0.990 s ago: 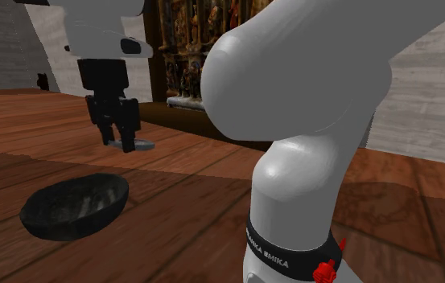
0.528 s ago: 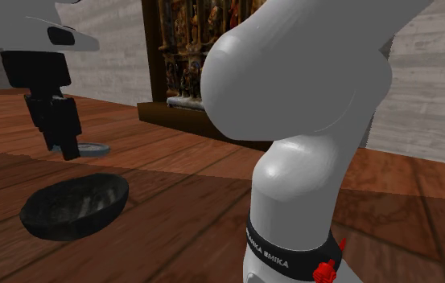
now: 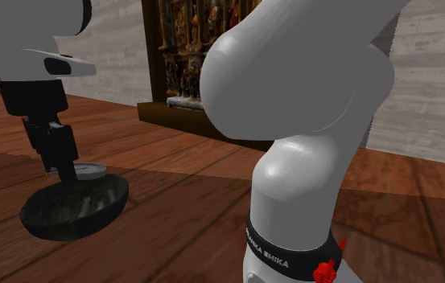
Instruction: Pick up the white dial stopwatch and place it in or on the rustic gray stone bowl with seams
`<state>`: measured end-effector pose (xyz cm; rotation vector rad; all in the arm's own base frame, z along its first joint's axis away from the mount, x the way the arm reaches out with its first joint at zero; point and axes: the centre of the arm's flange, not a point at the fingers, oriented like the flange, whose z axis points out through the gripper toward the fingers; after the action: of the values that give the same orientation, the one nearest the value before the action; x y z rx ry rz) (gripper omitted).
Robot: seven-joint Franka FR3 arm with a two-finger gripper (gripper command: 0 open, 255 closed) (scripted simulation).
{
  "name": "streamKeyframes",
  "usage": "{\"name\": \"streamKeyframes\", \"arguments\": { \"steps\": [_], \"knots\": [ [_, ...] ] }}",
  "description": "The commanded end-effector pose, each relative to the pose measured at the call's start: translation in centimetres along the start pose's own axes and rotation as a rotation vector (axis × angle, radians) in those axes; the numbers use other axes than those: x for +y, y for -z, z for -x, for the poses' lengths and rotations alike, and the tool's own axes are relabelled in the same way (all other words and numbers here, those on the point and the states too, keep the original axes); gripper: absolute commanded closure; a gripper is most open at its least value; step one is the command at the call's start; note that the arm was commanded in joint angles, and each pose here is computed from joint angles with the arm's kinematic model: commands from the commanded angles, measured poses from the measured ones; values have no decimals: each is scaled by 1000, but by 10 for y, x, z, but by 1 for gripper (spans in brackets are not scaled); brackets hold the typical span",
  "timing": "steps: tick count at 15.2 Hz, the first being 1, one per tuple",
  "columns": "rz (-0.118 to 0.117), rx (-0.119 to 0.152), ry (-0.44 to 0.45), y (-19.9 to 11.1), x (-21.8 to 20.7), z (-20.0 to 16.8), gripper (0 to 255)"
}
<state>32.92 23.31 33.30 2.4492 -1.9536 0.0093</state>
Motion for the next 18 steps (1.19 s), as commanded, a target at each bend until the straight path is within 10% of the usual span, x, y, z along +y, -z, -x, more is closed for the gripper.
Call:
{"name": "streamKeyframes", "arguments": {
  "steps": [1, 14, 15, 18],
  "knots": [
    [-1, 0, 0, -10, 0, 0, 255],
    [-1, 0, 0, -39, 0, 0, 255],
    [-1, 0, 0, -39, 0, 0, 0],
    [-1, 0, 0, -39, 0, 0, 0]
  ]
}}
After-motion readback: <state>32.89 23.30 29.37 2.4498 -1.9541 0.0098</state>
